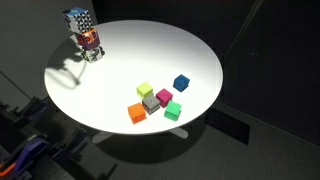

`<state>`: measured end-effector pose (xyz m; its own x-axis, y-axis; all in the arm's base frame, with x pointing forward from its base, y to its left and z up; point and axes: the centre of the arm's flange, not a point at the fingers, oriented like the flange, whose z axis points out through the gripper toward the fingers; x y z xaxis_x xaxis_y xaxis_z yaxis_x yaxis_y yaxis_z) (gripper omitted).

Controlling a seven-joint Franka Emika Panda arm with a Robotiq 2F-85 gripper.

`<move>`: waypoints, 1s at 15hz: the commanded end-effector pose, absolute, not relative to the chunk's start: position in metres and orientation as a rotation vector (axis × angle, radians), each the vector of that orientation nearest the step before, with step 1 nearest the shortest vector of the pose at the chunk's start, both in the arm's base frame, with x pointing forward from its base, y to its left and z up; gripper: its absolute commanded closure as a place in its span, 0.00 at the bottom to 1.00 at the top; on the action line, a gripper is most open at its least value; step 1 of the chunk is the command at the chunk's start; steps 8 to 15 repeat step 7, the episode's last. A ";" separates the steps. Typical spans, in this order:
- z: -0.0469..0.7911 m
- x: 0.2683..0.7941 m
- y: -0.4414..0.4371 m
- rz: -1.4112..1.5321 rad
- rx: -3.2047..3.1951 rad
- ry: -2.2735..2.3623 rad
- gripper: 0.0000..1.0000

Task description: Put the light blue plushy cube on the orange plushy cube

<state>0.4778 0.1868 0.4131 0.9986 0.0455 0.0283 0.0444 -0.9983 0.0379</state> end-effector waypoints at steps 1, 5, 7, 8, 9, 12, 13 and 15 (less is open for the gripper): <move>0.414 0.477 0.186 0.034 3.102 0.079 0.00; 0.415 0.475 0.186 0.022 3.101 0.095 0.00; 0.415 0.474 0.186 0.022 3.101 0.095 0.00; 0.415 0.474 0.186 0.022 3.101 0.095 0.00; 0.415 0.474 0.186 0.022 3.101 0.095 0.00; 0.415 0.474 0.186 0.022 3.101 0.095 0.00; 0.415 0.474 0.186 0.022 3.101 0.095 0.00; 0.415 0.474 0.186 0.022 3.101 0.095 0.00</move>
